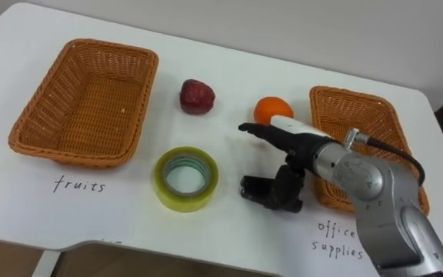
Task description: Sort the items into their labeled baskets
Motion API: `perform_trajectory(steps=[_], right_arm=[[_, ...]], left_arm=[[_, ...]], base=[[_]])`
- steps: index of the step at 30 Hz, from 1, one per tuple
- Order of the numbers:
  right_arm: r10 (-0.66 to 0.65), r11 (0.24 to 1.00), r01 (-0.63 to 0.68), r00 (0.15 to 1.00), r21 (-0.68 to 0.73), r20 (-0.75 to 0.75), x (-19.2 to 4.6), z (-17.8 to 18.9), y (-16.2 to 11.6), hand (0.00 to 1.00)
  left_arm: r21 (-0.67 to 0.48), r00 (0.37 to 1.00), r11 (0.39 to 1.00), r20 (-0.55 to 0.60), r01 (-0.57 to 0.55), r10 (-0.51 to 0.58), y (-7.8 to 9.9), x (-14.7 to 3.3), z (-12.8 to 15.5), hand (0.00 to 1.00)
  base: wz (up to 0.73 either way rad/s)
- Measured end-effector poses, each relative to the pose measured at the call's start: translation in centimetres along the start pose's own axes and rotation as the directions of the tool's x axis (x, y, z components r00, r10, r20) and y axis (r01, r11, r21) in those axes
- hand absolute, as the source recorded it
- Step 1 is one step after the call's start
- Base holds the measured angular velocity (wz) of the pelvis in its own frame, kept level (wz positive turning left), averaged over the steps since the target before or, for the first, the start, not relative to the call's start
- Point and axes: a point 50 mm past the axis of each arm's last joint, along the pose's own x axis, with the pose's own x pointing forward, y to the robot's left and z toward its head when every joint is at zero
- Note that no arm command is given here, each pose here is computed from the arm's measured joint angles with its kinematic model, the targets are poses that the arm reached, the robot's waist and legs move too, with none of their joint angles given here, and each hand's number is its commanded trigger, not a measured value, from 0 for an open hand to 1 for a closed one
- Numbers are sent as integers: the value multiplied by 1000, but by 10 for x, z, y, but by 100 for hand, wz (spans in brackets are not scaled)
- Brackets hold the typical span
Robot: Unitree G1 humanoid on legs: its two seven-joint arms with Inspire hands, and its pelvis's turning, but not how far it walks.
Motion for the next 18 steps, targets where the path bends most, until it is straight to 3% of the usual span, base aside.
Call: perform_trajectory(steps=[18], right_arm=[[18, 999, -15, 999, 48, -47, 5, -12, 4, 0]], left_arm=[[-31, 1000, 999, 11, 29, -29, 2, 1, 4, 0]], base=[[0]])
